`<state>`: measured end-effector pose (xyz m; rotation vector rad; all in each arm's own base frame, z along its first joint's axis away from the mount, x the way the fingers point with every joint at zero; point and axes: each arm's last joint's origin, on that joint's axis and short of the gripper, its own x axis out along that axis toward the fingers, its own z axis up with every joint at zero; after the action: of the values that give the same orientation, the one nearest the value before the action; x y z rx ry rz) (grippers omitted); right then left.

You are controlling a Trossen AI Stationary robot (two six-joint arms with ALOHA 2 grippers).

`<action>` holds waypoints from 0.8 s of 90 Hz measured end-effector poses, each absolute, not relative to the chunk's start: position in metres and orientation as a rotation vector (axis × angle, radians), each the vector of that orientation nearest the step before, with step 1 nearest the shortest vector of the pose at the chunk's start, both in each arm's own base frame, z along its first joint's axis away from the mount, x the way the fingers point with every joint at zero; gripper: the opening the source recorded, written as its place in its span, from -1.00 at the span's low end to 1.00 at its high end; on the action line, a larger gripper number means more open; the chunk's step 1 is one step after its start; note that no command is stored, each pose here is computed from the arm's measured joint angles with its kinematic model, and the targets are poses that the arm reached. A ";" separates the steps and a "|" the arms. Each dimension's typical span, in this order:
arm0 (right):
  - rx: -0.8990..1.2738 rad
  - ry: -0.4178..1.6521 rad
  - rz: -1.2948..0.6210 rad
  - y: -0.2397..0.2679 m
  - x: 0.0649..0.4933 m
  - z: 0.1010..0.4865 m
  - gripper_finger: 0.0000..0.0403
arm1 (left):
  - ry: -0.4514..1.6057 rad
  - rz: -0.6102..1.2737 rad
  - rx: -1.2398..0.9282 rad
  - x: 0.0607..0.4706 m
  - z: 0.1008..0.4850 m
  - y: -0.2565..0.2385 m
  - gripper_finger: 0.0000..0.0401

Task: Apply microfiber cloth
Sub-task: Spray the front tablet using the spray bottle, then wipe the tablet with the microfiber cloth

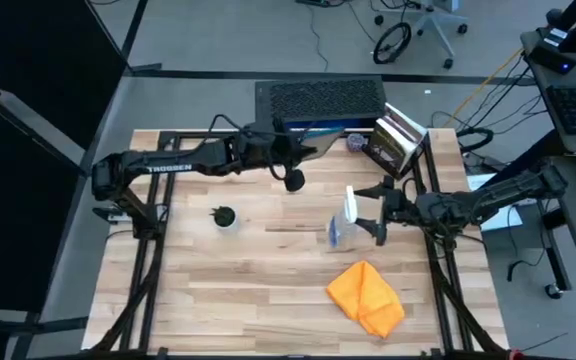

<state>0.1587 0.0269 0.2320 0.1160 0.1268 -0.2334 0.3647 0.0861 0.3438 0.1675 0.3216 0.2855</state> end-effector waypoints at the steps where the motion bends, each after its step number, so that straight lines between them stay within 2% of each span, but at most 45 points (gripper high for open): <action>1: 0.114 0.131 -0.233 0.027 0.159 0.232 0.75 | 0.323 0.285 0.168 0.365 0.344 0.086 -0.97; 34: 0.080 0.136 -0.226 0.026 0.154 0.239 0.75 | 0.307 0.257 0.179 0.365 0.347 0.076 -0.97; 47: 0.059 0.266 -0.238 0.023 0.142 0.255 0.75 | 0.278 0.210 0.212 0.359 0.358 0.059 -0.97; 59: 0.198 0.376 -0.211 0.022 0.131 0.274 0.75 | 0.254 0.168 0.213 0.351 0.369 0.042 -0.97; 72: 0.493 0.524 -0.008 0.034 0.130 0.268 0.75 | 0.277 0.108 0.189 0.346 0.372 0.019 -0.97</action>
<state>0.1298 0.0344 0.2677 0.4935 0.5244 -0.0084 0.3458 0.0186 0.3718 0.1892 0.2767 0.1080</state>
